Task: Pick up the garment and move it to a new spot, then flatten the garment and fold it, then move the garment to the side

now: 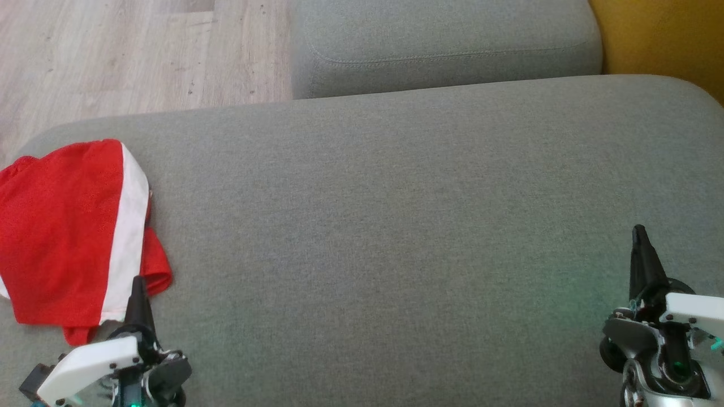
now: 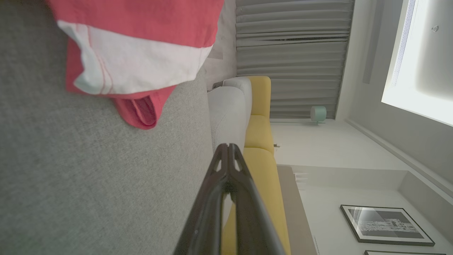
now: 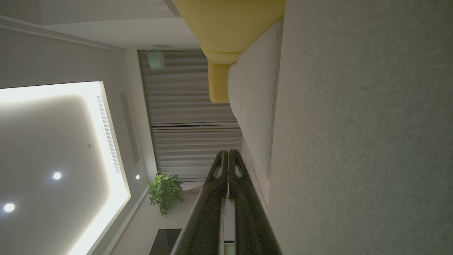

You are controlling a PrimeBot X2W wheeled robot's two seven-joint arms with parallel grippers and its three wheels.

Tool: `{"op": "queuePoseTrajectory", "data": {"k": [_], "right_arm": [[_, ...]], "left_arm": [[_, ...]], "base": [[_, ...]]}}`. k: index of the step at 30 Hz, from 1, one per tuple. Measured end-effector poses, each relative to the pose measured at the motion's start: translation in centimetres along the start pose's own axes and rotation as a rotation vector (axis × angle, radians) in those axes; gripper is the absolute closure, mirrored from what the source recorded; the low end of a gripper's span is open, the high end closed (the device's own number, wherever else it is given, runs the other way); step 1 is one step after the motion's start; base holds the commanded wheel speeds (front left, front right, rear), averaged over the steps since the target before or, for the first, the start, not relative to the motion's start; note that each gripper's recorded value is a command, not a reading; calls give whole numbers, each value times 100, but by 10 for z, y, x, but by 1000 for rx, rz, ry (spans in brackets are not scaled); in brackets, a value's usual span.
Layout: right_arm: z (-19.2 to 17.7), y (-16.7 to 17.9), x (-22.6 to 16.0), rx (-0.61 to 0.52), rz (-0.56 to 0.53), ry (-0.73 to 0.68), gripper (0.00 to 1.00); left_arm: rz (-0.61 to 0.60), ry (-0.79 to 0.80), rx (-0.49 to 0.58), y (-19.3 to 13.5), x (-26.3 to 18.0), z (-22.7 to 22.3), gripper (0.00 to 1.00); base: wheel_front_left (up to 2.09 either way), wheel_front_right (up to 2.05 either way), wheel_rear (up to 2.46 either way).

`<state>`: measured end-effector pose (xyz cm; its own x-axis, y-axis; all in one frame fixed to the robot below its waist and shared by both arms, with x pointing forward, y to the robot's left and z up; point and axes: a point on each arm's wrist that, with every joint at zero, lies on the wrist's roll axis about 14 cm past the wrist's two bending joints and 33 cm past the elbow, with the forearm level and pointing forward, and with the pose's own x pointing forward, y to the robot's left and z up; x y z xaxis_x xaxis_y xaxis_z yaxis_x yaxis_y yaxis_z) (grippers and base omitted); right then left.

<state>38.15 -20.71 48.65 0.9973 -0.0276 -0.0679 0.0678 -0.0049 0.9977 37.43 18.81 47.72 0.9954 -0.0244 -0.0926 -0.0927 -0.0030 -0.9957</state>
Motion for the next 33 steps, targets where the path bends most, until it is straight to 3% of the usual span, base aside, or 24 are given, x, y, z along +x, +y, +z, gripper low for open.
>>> {"op": "queuePoseTrajectory", "data": {"k": [12, 13, 19, 33], "right_arm": [[0, 0, 0, 0, 0, 0, 100], [0, 0, 0, 0, 0, 0, 0], [-1, -35, -15, 9, -103, -2, 0], [0, -33, -15, -67, -101, -19, 0]], "left_arm": [[0, 0, 0, 0, 0, 0, 100], [0, 0, 0, 0, 0, 0, 0], [107, 0, -13, 36, -16, -3, 0], [90, -32, 12, 31, -15, 1, 0]], "base": [[0, 0, 0], [0, 0, 0], [0, 0, 0], [0, 0, 0]]}}
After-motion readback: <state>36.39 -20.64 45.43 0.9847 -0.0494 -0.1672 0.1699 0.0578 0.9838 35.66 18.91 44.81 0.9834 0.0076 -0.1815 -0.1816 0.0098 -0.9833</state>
